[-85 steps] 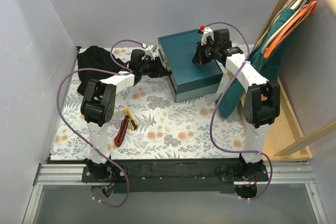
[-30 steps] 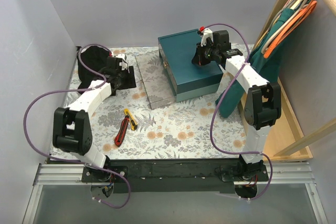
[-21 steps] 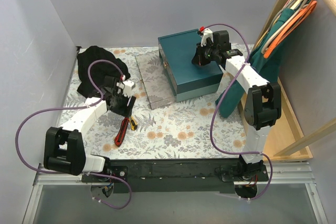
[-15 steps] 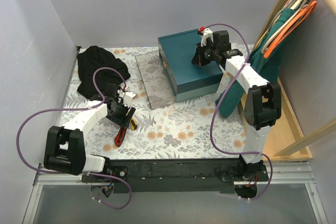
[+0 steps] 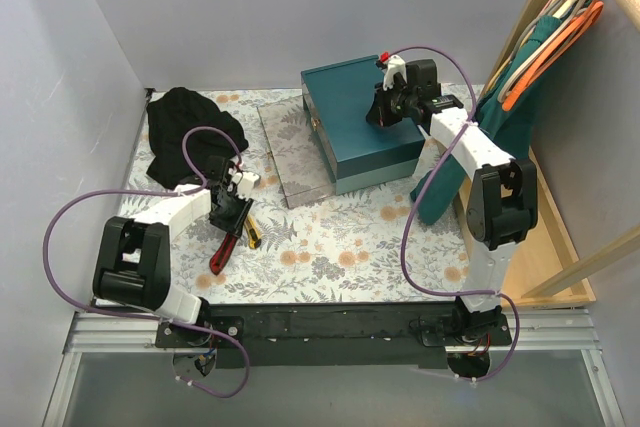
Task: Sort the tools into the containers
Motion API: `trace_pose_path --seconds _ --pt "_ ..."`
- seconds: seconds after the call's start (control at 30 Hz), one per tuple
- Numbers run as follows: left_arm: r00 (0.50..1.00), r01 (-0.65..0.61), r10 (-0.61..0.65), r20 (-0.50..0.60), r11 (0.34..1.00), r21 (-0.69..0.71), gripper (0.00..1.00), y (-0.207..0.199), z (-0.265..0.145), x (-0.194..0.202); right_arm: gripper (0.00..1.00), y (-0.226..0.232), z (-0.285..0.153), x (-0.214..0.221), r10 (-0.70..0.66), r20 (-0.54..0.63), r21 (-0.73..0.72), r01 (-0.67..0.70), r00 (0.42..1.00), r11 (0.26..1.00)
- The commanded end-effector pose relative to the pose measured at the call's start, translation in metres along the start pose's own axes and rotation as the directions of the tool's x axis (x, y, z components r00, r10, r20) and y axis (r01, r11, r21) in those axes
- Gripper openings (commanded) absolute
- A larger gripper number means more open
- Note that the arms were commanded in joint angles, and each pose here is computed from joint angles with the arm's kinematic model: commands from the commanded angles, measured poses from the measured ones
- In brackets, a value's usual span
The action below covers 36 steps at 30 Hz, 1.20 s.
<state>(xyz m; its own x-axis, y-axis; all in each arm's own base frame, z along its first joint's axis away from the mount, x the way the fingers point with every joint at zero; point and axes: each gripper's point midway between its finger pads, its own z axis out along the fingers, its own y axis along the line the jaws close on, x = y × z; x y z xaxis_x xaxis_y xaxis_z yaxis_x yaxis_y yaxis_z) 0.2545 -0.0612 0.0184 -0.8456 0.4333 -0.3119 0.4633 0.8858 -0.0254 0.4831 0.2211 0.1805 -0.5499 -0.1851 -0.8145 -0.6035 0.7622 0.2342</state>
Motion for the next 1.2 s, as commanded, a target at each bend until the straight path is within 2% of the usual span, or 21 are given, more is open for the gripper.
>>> trace_pose_path --seconds 0.0,0.07,0.13,0.2,0.27,0.3,0.37,0.4,0.47,0.5,0.57,0.63,0.7,0.73,0.8,0.83,0.87,0.93,1.07,1.1,1.17 --pt "0.99 -0.039 0.034 0.135 0.999 0.028 0.0 -0.005 -0.016 -0.025 0.01 -0.017 -0.004 0.092 0.103 -0.279 0.088 -0.081 0.955 0.993" --pt "0.966 -0.078 0.058 0.254 0.995 0.068 0.0 -0.013 -0.041 -0.05 0.01 -0.018 -0.006 0.091 0.101 -0.276 0.089 -0.08 0.956 0.993" --pt "0.905 -0.148 0.101 0.413 0.985 0.083 0.0 -0.025 -0.08 -0.078 0.01 -0.019 -0.006 0.093 0.105 -0.278 0.091 -0.082 0.955 0.992" --pt "0.8 -0.266 0.138 0.584 0.954 0.14 0.0 -0.05 -0.126 -0.108 0.01 -0.019 -0.007 0.093 0.105 -0.279 0.091 -0.083 0.955 0.992" --pt "0.732 -0.309 0.124 0.67 0.937 0.164 0.0 -0.062 -0.152 -0.128 0.01 -0.02 -0.007 0.095 0.106 -0.281 0.092 -0.083 0.954 0.992" --pt "0.659 -0.348 0.125 0.742 0.925 0.153 0.0 -0.068 -0.175 -0.149 0.01 -0.019 -0.007 0.095 0.105 -0.282 0.09 -0.082 0.954 0.992" --pt "0.634 -0.324 0.049 0.772 0.923 0.207 0.0 -0.074 -0.187 -0.171 0.01 -0.02 -0.007 0.095 0.103 -0.282 0.091 -0.081 0.954 0.993" --pt "0.581 -0.338 0.031 0.813 0.918 0.207 0.0 -0.076 -0.204 -0.193 0.01 -0.02 -0.007 0.096 0.101 -0.284 0.093 -0.077 0.954 0.993" --pt "0.611 -0.301 -0.066 0.789 0.902 0.308 0.0 -0.08 -0.194 -0.216 0.01 -0.021 -0.007 0.095 0.097 -0.282 0.097 -0.072 0.955 0.993" --pt "0.573 -0.323 -0.077 0.816 0.894 0.311 0.0 -0.082 -0.209 -0.235 0.01 -0.022 -0.008 0.096 0.096 -0.283 0.099 -0.07 0.954 0.993" --pt "0.642 -0.23 -0.194 0.742 0.874 0.428 0.0 -0.08 -0.18 -0.255 0.01 -0.022 -0.008 0.096 0.091 -0.284 0.1 -0.065 0.954 0.993" --pt "0.639 -0.175 -0.261 0.724 0.867 0.467 0.0 -0.074 -0.174 -0.28 0.01 -0.022 -0.009 0.095 0.092 -0.282 0.102 -0.065 0.955 0.993" --pt "0.682 -0.039 -0.382 0.624 0.833 0.552 0.01 -0.067 -0.138 -0.296 0.01 -0.022 -0.01 0.096 0.087 -0.285 0.104 -0.059 0.955 0.993" --pt "0.665 0.01 -0.416 0.62 0.835 0.55 0.07 -0.058 -0.136 -0.31 0.01 -0.022 -0.011 0.095 0.084 -0.283 0.105 -0.056 0.956 0.993" --pt "0.68 0.111 -0.49 0.545 0.804 0.584 0.18 -0.052 -0.106 -0.316 0.01 -0.023 -0.013 0.097 0.08 -0.284 0.109 -0.05 0.955 0.993" --pt "0.674 0.128 -0.501 0.543 0.803 0.582 0.27 -0.049 -0.103 -0.319 0.01 -0.023 -0.014 0.095 0.077 -0.282 0.11 -0.047 0.956 0.993" --pt "0.654 0.159 -0.514 0.555 0.811 0.564 0.42 -0.041 -0.102 -0.324 0.01 -0.022 -0.015 0.094 0.072 -0.279 0.11 -0.043 0.958 0.993" --pt "0.65 0.198 -0.511 0.562 0.828 0.524 0.53 -0.032 -0.1 -0.324 0.01 -0.022 -0.018 0.094 0.066 -0.277 0.112 -0.036 0.959 0.993" --pt "0.64 0.344 -0.504 0.58 0.863 0.37 0.66 0.008 -0.107 -0.305 0.01 -0.02 -0.022 0.095 0.066 -0.276 0.112 -0.036 0.959 0.993" --pt "0.659 0.425 -0.509 0.554 0.859 0.284 0.69 0.022 -0.097 -0.284 0.01 -0.021 -0.023 0.095 0.066 -0.274 0.115 -0.036 0.959 0.993" --pt "0.706 0.427 -0.459 0.54 0.884 0.193 0.69 0.031 -0.096 -0.26 0.01 -0.02 -0.024 0.097 0.07 -0.275 0.111 -0.041 0.959 0.993"
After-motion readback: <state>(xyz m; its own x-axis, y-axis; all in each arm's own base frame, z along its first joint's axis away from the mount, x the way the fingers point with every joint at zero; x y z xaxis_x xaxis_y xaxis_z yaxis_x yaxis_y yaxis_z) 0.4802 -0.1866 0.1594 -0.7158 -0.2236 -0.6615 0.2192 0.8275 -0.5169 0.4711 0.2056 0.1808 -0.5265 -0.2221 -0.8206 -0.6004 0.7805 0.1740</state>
